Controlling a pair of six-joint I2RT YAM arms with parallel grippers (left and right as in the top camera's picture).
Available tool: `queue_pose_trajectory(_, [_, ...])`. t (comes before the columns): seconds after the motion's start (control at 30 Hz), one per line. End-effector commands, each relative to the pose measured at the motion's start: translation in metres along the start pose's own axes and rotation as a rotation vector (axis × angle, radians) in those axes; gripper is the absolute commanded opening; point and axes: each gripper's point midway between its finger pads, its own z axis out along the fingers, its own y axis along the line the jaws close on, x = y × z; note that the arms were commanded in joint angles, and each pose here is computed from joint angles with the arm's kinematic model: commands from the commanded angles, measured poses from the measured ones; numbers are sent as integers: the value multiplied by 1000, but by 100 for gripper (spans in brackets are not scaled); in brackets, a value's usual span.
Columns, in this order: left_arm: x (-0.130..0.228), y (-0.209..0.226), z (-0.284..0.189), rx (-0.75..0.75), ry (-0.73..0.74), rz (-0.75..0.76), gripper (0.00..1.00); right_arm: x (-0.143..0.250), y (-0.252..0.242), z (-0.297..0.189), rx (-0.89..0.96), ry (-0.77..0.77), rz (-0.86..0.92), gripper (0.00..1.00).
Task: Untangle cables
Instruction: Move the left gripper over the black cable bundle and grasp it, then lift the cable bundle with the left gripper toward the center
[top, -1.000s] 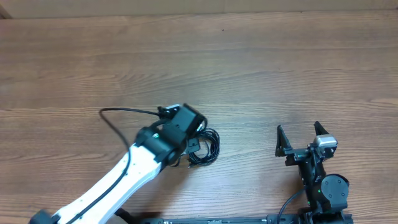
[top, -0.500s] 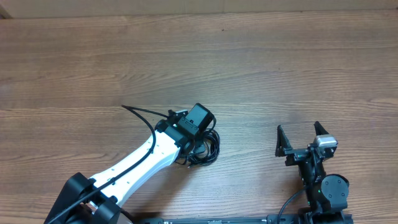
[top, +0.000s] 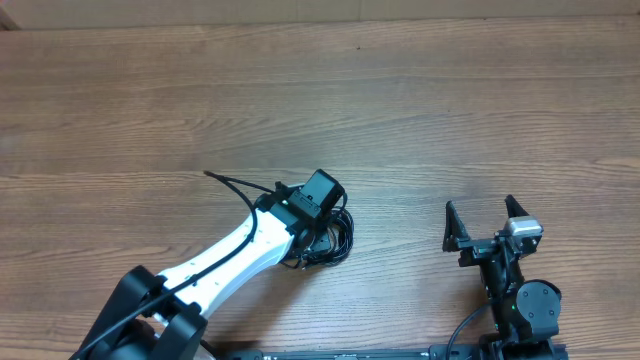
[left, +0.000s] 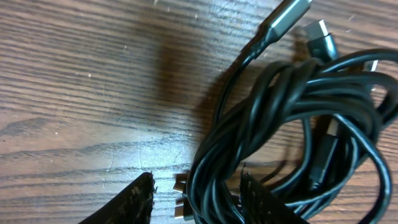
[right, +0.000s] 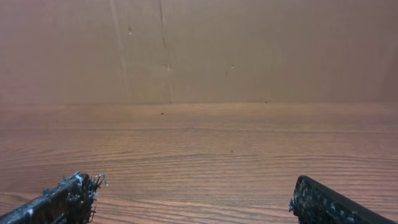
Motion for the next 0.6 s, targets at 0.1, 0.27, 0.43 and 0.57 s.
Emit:
queue_pose_trajectory(0.1, [7,4,10,-24,33,35,35,1,-1,0,7,-6,3,100])
queue_pose_trajectory(0.27, [11,8,22,-56,60,36,24,1,-1,0,7,-6,3,100])
queue_pose_trajectory(0.43, [8,6,24,-54,58,57,4,1,-1,0,7,-6,3,100])
queue_pose_trajectory(0.57, [-12,-2,4,-22,29,155,4,1,-1,0,7,-6,3,100])
